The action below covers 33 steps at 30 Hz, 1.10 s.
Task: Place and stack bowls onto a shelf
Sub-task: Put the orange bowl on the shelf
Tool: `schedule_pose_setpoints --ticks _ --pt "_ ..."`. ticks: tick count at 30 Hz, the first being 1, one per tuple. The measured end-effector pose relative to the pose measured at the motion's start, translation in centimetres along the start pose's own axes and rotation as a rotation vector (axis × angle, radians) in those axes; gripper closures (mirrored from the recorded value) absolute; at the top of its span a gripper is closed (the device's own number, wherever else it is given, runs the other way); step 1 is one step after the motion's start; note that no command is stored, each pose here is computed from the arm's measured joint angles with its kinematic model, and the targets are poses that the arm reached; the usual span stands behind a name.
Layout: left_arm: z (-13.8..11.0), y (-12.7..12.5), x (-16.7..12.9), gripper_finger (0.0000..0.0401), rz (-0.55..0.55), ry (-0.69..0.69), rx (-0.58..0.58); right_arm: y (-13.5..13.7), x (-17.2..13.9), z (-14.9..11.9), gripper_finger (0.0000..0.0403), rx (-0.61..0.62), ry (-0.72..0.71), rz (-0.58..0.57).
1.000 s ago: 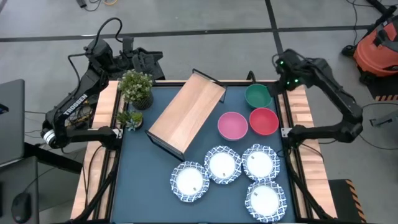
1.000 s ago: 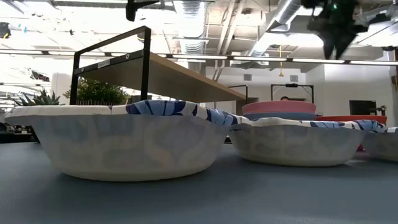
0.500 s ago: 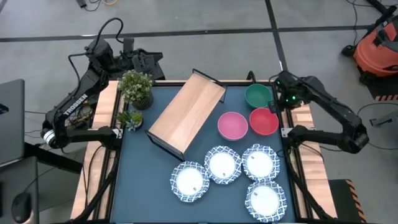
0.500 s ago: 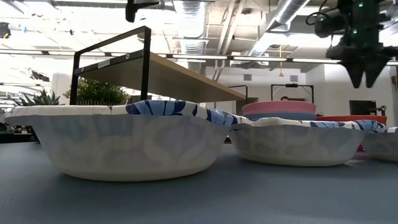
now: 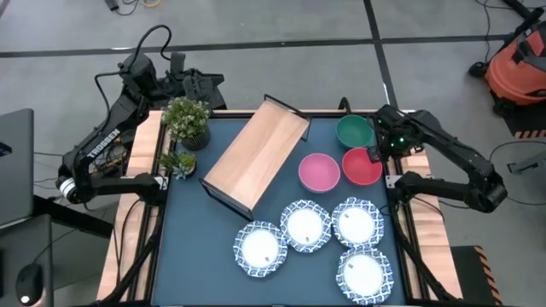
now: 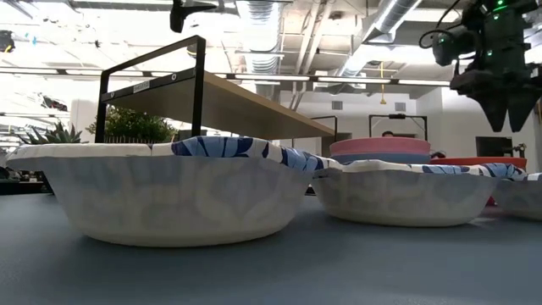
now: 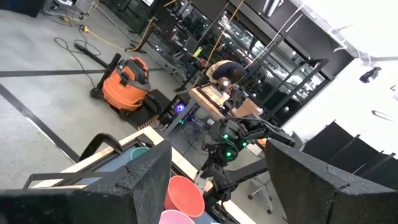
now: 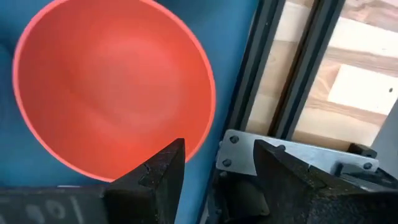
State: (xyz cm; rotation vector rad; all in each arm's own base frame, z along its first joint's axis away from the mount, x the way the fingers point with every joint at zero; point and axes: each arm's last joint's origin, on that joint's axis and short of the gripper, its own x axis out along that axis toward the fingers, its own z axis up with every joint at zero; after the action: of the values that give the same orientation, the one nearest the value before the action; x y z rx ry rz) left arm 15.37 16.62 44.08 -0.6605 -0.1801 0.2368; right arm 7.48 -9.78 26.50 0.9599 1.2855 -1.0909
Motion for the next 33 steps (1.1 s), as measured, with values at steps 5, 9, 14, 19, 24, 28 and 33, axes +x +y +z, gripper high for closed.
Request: schedule_pose_setpoints --ticks 5,9,14,19,24,28,33 --pt "-0.1 0.1 0.0 0.0158 0.01 0.014 -0.008 0.1 0.3 -0.5 0.0187 -0.033 0.024 0.025" --pt "-0.1 0.1 0.0 0.0158 0.01 0.014 -0.008 0.1 0.8 -1.2 0.0187 -0.045 0.039 0.053" --pt "-0.1 0.1 0.0 0.0158 0.01 0.014 -0.013 0.3 1.9 -1.1 0.0187 -0.051 0.027 0.063" --pt "-0.1 0.1 0.0 0.0158 0.013 0.012 -0.017 0.8 2.8 -0.3 0.0187 -0.037 -0.032 0.087" --pt "-0.2 0.2 0.0 0.0158 0.016 0.012 -0.018 1.0 3.2 0.2 0.0187 -0.013 -0.027 0.059" --pt "-0.2 0.2 0.0 0.0158 0.016 0.012 -0.017 1.1 3.6 0.6 0.0187 0.016 -0.004 0.035" --pt "-0.2 0.2 0.0 0.0158 0.017 0.012 -0.015 1.2 4.0 1.1 0.0187 0.069 -0.006 -0.047"
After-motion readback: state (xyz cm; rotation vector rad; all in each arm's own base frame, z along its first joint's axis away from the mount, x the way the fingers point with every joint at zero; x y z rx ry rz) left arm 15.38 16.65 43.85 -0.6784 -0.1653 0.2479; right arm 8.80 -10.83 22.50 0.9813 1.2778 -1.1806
